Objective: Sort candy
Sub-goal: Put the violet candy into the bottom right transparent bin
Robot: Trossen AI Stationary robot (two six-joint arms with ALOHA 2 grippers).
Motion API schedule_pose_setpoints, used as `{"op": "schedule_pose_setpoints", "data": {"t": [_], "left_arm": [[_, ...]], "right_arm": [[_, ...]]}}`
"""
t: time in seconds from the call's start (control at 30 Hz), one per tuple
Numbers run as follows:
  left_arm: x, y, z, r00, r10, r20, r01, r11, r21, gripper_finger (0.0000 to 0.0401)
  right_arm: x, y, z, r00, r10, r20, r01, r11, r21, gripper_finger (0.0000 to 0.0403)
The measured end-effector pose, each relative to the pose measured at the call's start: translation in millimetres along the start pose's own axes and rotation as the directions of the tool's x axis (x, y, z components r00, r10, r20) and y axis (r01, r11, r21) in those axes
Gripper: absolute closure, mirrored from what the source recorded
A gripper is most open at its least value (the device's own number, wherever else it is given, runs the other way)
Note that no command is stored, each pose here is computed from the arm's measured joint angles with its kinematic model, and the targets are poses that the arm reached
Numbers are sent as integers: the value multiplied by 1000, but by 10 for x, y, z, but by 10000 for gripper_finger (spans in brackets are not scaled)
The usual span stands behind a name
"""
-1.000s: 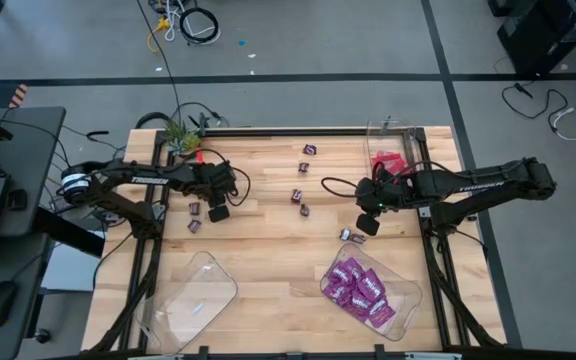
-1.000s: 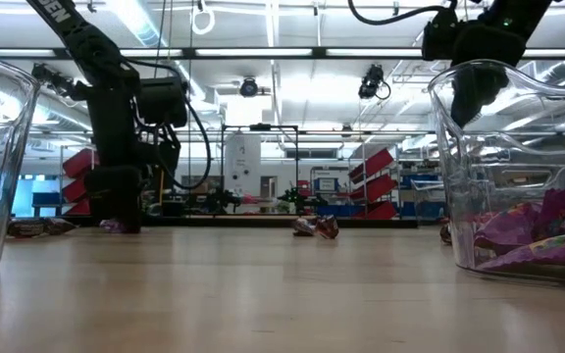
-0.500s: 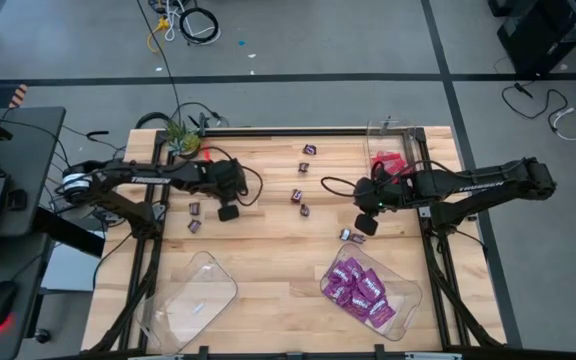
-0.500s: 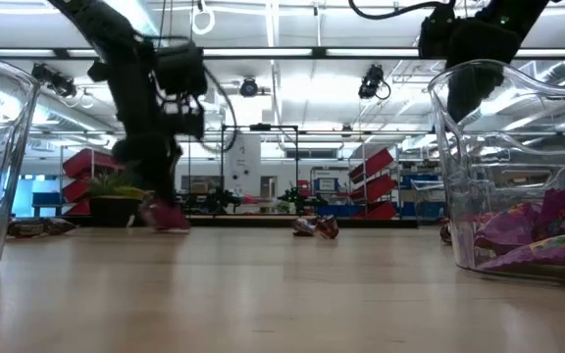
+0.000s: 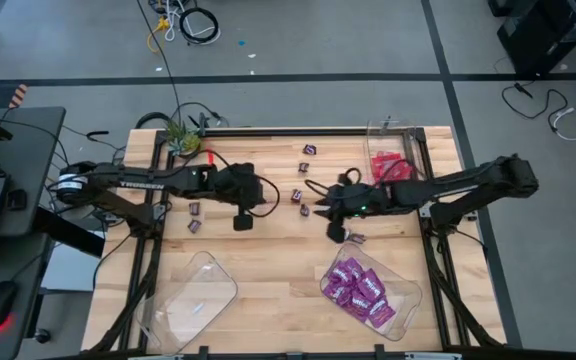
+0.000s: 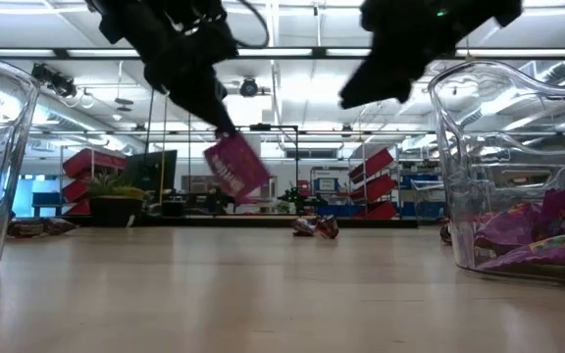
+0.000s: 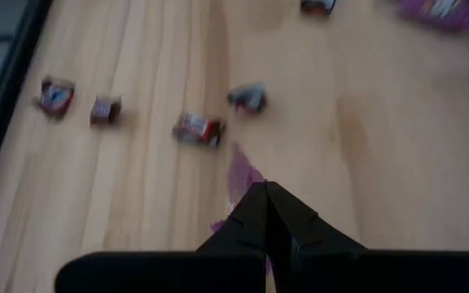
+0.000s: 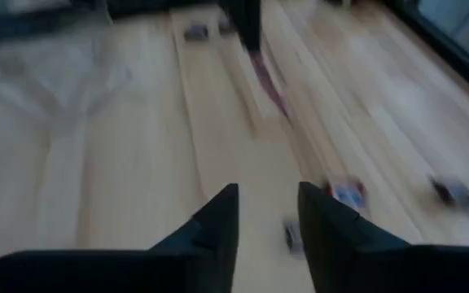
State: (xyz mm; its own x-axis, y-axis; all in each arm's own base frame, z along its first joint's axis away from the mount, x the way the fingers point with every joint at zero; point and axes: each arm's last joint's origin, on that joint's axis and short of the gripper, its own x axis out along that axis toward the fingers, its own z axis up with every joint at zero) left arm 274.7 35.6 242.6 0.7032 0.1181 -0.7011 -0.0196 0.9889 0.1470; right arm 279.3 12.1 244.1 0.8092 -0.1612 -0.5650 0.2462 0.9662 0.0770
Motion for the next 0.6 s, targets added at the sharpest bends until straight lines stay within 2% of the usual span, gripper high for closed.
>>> {"op": "schedule_pose_setpoints", "data": {"t": [0.17, 0.3, 0.6], "left_arm": [[-32, -74, 118, 997, -18, 70, 17, 1000, 19, 401], [-57, -134, 203, 992, -29, 126, 25, 999, 33, 401], [-72, -222, 275, 980, -47, 192, 38, 998, 51, 401]], "right_arm": [[318, 75, 24, 994, 24, 104, -23, 1000, -14, 234], [489, 86, 18, 988, 30, 154, -27, 999, -26, 208], [690, 138, 50, 981, 60, 182, -51, 997, -54, 212]]}}
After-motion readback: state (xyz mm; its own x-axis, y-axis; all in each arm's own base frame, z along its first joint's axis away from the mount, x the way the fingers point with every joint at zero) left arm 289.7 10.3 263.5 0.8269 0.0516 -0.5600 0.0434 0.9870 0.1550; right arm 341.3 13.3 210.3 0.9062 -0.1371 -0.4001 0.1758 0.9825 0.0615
